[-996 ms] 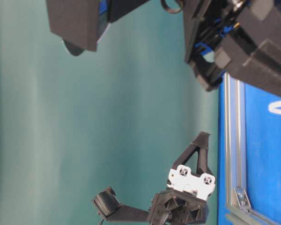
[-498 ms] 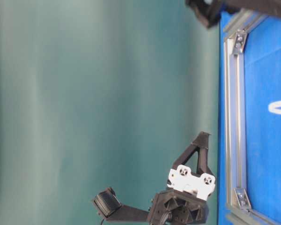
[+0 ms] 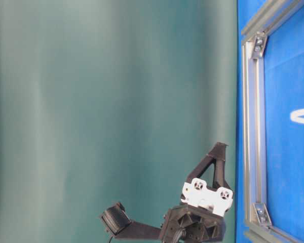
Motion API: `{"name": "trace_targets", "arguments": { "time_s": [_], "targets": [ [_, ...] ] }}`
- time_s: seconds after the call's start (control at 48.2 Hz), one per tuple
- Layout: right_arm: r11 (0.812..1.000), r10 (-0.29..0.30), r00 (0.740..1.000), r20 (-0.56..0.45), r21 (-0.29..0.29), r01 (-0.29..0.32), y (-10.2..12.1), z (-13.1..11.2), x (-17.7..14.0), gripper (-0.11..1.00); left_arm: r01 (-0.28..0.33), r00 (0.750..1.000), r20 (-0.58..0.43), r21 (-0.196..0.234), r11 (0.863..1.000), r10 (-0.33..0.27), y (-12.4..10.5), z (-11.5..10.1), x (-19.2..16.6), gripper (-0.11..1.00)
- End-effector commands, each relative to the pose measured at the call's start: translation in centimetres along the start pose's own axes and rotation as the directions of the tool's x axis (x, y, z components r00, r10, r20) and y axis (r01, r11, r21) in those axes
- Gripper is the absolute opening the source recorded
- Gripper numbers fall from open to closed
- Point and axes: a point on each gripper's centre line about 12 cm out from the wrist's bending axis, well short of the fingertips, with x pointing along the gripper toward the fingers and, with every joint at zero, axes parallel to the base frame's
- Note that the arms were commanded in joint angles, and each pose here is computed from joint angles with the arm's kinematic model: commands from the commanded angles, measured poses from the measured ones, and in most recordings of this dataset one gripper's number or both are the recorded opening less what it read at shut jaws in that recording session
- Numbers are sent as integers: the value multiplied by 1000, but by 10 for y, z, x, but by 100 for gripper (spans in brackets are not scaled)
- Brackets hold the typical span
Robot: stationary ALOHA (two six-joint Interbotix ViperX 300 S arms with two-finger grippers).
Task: Insert the wire through the string loop located in the center.
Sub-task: 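Lift the cable and carry it left toward the white zip-tie loop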
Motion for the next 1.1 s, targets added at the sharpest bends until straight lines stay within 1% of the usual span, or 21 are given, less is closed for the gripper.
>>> {"name": "trace_targets", "arguments": {
  "time_s": [0.0,0.187,0.27,0.374,0.54,1.08],
  "targets": [
    [1000,-16,999,38,14,16,-6,9,-2,-2,3,999,44,-1,1000,-3,-1,15,-2,0],
    [996,-76,996,39,47,74,-27,9,-4,-2,4,999,44,-1,1000,-4,-1,15,-2,0],
    [992,-111,993,32,68,108,-39,8,-5,-2,3,999,44,-1,1000,-3,-1,15,-2,0],
    [987,-137,990,34,83,134,-49,8,-6,-2,5,999,44,0,1000,-5,-1,15,-2,0],
    [984,-156,987,29,92,152,-55,6,-6,-2,5,999,44,0,1000,-5,-1,15,-2,0],
    [983,-161,987,20,95,158,-57,4,-4,-2,5,999,44,0,1000,-5,-1,15,-2,0]
  ]
}}
